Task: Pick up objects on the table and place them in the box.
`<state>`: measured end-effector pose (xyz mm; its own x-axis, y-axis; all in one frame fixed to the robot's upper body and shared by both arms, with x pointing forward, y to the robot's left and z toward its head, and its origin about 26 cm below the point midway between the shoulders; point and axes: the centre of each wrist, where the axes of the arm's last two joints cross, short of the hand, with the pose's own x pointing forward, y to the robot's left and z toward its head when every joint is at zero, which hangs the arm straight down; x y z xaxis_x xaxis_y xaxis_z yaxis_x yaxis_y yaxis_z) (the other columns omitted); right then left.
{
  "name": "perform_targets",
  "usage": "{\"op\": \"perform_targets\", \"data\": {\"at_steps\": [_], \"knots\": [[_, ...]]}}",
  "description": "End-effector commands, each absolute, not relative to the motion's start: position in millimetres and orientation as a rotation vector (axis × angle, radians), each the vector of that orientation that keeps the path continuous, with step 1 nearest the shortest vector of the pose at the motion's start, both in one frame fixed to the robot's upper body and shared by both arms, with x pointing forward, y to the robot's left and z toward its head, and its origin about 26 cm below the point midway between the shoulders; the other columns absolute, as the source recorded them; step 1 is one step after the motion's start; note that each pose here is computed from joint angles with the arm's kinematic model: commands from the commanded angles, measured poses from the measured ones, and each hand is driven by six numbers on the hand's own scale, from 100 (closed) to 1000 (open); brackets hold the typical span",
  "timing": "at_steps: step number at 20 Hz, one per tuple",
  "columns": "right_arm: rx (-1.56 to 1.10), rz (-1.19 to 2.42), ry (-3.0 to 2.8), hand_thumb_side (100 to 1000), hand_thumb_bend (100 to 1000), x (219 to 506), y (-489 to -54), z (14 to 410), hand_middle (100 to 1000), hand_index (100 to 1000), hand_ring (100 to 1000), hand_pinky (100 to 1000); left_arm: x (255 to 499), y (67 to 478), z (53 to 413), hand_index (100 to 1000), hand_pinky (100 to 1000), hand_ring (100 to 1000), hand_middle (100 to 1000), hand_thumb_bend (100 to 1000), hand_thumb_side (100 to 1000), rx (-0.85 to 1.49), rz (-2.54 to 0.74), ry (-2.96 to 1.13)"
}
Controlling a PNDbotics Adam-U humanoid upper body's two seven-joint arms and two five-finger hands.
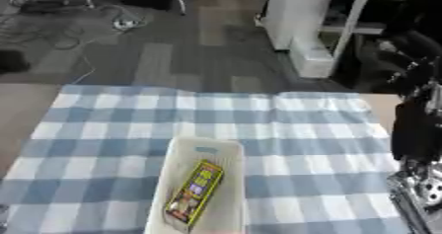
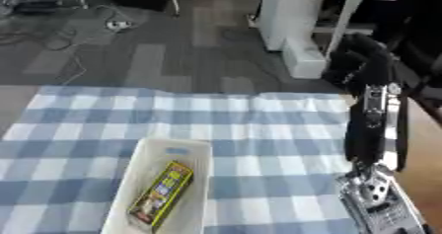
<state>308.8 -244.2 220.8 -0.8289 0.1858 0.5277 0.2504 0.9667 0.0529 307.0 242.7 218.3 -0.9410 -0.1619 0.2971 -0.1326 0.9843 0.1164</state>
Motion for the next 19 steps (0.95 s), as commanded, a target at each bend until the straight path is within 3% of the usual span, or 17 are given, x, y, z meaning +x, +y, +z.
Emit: {"op": "perform_targets", "data": {"at_steps": [1,19], "knots": [[-0.343,-0.207,-2.672,870,570,307.0,-248.0,235.0,706,794,688,571,304.7,244.8,227.0,795,624,672,749,592,863,0.231,-0.141,-2.851],[-0.282,-0.144,-2.805,868,544,309.0,-243.1,250.8,679,772,666,562,305.2,240.1,226.9,795,624,673,749,592,864,0.209,-0.126,-2.854]]}}
